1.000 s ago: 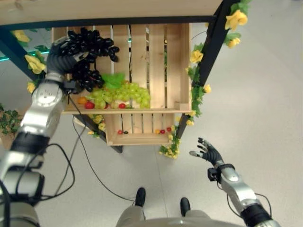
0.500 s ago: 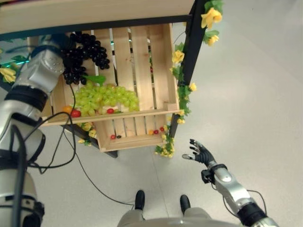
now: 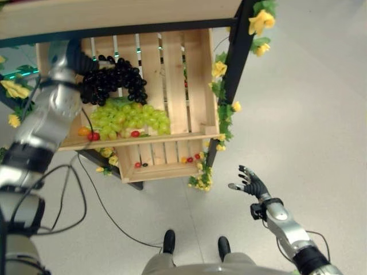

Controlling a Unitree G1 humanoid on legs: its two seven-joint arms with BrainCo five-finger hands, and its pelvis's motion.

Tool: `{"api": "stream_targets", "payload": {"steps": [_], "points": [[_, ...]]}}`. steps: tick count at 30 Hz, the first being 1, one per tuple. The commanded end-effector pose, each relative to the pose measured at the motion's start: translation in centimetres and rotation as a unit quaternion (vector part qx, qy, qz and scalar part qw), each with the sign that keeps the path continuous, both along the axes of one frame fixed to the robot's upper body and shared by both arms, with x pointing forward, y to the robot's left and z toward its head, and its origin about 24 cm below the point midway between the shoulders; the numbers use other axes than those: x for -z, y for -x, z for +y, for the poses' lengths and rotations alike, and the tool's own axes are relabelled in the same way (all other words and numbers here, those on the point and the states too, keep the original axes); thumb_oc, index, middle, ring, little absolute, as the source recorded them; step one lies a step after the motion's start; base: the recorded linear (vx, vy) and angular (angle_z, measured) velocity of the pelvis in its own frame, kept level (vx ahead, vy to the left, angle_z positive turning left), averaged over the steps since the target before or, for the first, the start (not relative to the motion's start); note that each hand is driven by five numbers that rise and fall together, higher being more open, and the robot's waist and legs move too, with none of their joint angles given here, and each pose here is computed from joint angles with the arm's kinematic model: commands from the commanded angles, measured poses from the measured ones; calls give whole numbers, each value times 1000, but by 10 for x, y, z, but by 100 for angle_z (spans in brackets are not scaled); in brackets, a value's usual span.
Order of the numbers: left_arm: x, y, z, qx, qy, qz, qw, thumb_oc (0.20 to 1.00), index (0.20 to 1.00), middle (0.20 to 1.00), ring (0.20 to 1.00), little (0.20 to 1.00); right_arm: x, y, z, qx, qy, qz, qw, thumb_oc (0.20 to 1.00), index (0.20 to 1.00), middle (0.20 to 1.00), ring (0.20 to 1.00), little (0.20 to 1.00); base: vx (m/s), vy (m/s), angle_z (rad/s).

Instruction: Pick up the fruits from the basket on one side to the basket on the other side

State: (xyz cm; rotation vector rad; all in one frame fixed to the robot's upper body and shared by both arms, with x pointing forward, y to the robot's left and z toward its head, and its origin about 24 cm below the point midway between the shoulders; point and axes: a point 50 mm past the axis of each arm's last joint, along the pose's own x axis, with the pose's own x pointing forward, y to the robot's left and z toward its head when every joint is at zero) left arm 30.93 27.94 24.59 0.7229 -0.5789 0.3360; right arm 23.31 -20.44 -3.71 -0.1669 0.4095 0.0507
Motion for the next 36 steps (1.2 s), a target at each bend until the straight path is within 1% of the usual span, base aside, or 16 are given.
{"api": "stream_targets", "payload": {"steps": [1, 3, 5, 6, 7, 8, 9, 11, 12, 13, 14, 16, 21, 29, 32, 36], "points": [[-13, 5, -4, 118, 132, -41, 983, 1000, 1000, 1000, 1000, 1000, -12, -5, -9, 5, 11, -29, 1000, 1000, 1000, 1000, 1000, 1000, -5, 12, 4], [17, 17, -25, 212, 246, -34, 945, 1000, 1000, 1000, 1000, 1000, -8, -3, -8, 15, 4, -23, 1000, 1000, 1000, 1000, 1000, 1000, -6, 13, 8], [35, 27, -41, 265, 287, -13, 920, 1000, 1000, 1000, 1000, 1000, -7, -1, -11, 22, 2, -20, 1000, 1000, 1000, 1000, 1000, 1000, -2, 14, 5], [36, 28, -41, 264, 288, -12, 920, 1000, 1000, 1000, 1000, 1000, -7, 0, -11, 21, 3, -19, 1000, 1000, 1000, 1000, 1000, 1000, 5, 28, 4], [45, 38, -56, 321, 322, 3, 890, 1000, 1000, 1000, 1000, 1000, -8, -1, -11, 26, -7, -21, 999, 1000, 1000, 1000, 1000, 1000, 0, 0, 0], [46, 39, -56, 322, 323, 3, 890, 1000, 1000, 1000, 1000, 1000, -8, 0, -11, 26, -6, -20, 999, 1000, 1000, 1000, 1000, 1000, 9, 45, 1], [49, 48, -73, 368, 330, 12, 869, 1000, 1000, 1000, 1000, 1000, -8, -1, -10, 26, -9, -22, 999, 1000, 1000, 1000, 1000, 1000, 0, 0, 0], [49, 56, -81, 395, 336, 13, 855, 1000, 1000, 1000, 1000, 1000, -9, 0, -11, 28, -13, -25, 999, 1000, 1000, 1000, 1000, 1000, 4, 34, 0], [52, 59, -91, 420, 345, 22, 839, 1000, 1000, 1000, 1000, 1000, -9, 0, -11, 27, -14, -26, 999, 1000, 1000, 1000, 1000, 1000, -6, 76, -1], [53, 68, -116, 484, 346, 44, 802, 1000, 1000, 1000, 1000, 1000, -11, -2, -10, 28, -19, -29, 999, 1000, 1000, 1000, 1000, 1000, -7, 63, -1], [54, 68, -116, 485, 347, 45, 802, 1000, 1000, 1000, 1000, 1000, -11, -2, -10, 29, -18, -29, 999, 1000, 1000, 1000, 1000, 1000, -5, 61, -1], [55, 77, -143, 545, 341, 73, 763, 1000, 1000, 1000, 1000, 1000, -15, -3, -11, 35, -25, -41, 998, 1000, 1000, 1000, 1000, 1000, -5, 65, -2], [60, 76, -168, 574, 325, 113, 743, 1000, 1000, 1000, 1000, 1000, -22, -3, -16, 57, -28, -65, 996, 1000, 1000, 1000, 1000, 1000, -7, 95, -12], [57, 71, -186, 596, 295, 132, 735, 1000, 1000, 1000, 1000, 1000, -26, 10, -28, 110, -39, -83, 990, 1000, 1000, 1000, 1000, 1000, -37, 109, -29], [58, 63, -183, 577, 288, 129, 754, 1000, 1000, 1000, 1000, 1000, -32, 8, -28, 121, -39, -102, 987, 1000, 1000, 1000, 1000, 1000, -140, 50, -74], [70, 52, -161, 509, 304, 130, 795, 1000, 1000, 1000, 1000, 1000, -49, -3, -25, 107, -19, -143, 984, 1000, 1000, 1000, 1000, 1000, -203, 85, -214]]}}
